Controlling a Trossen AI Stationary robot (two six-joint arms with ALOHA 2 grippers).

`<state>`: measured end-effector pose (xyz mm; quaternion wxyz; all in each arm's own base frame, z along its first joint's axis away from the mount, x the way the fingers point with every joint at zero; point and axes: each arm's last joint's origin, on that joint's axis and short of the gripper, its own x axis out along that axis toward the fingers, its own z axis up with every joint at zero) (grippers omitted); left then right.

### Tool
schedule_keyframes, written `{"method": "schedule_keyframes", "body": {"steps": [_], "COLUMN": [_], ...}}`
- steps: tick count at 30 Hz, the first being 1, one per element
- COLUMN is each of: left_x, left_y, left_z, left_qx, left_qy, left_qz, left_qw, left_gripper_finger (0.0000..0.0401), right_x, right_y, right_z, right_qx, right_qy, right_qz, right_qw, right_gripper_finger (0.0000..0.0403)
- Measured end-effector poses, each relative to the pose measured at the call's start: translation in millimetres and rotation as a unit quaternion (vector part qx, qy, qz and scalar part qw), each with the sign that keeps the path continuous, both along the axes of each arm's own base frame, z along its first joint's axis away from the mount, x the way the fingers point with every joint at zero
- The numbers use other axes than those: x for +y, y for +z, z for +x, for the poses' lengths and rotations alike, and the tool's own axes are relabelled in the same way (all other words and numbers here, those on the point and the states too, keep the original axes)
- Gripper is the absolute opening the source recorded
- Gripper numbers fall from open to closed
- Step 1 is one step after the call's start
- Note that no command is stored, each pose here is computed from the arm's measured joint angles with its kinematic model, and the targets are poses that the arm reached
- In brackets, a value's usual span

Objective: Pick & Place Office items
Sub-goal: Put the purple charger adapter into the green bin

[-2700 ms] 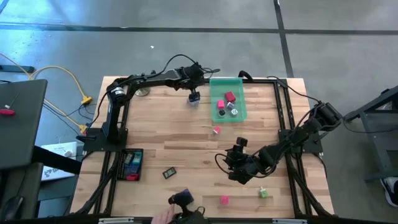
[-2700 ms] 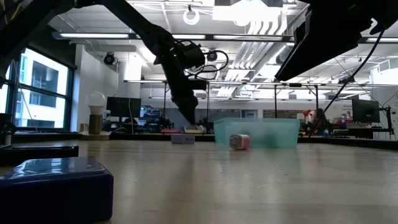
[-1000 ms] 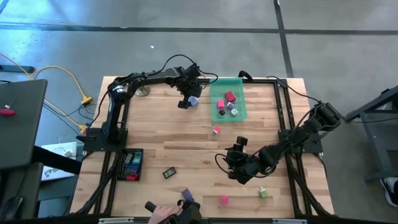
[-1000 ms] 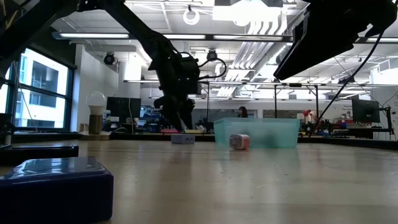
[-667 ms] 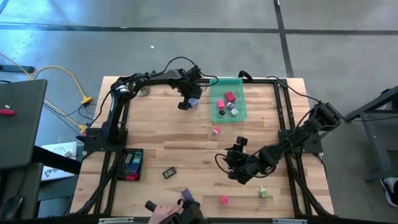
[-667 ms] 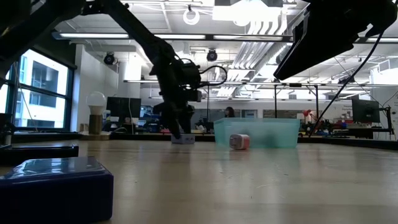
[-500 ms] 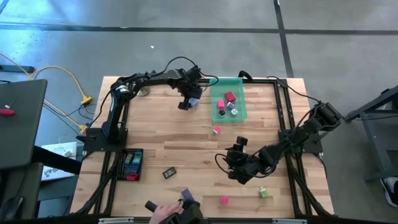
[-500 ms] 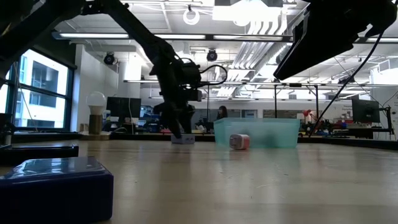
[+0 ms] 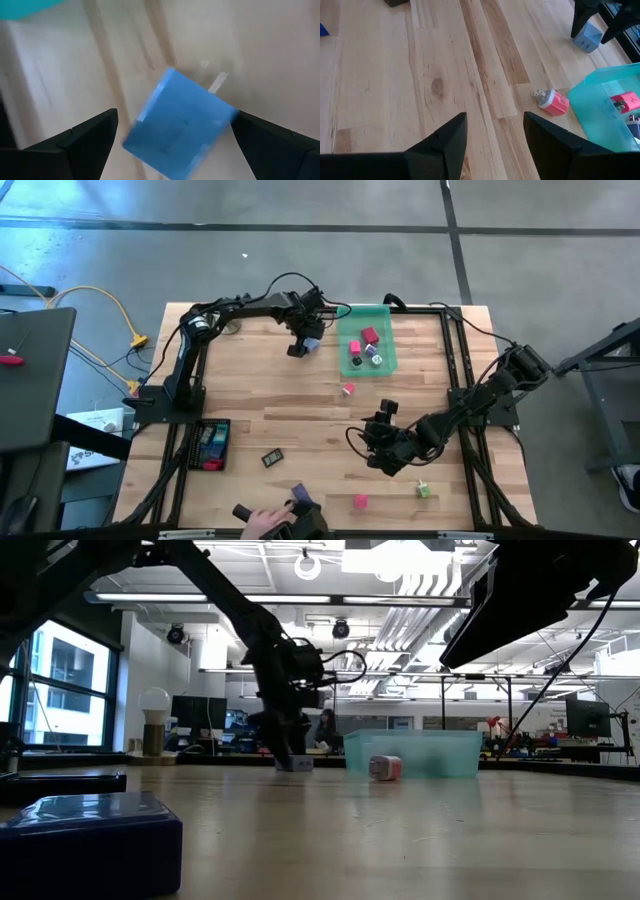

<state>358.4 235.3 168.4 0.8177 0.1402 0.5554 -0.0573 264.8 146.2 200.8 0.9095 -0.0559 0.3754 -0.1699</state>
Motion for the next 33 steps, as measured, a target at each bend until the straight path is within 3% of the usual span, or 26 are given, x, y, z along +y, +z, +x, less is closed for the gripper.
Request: {"method": "schedule_keyframes", "body": {"steps": [6, 10, 19, 26, 33], "left_x": [0.0, -0.7, -1.1, -17.5, -62.2], "left_y": [-11.3, -12.5, -12.8, 0.2, 42.6], "left_z": [3.4, 3.3, -0.8, -4.4, -5.0], "left_qx": [0.020, 0.016, 0.021, 0.046, 0.036], "left_qy": [0.000, -0.006, 0.013, 0.047, 0.033], "left_qz": [0.008, -0.006, -0.033, -0.056, -0.115], "left_qw": [1.000, 1.000, 0.999, 0.996, 0.992], "left_gripper_finger": [0.0377, 0.0356, 0.0204, 0.0203, 0.0216], "right_x": [0.1, 0.2, -0.3, -0.1, 1.6], "right_y": [0.2, 0.3, 0.6, 0.7, 0.5], "right_z": [0.2, 0.3, 0.3, 0.6, 0.6], "right_qx": [-0.001, -0.002, -0.005, -0.006, -0.002], "right_qy": [0.000, 0.000, -0.002, -0.002, 0.005], "right_qz": [0.001, 0.001, -0.009, -0.007, 0.010], "right_qw": [1.000, 1.000, 1.000, 1.000, 1.000], "right_gripper_finger": [0.0183, 0.0183, 0.0183, 0.0183, 0.0183]}}
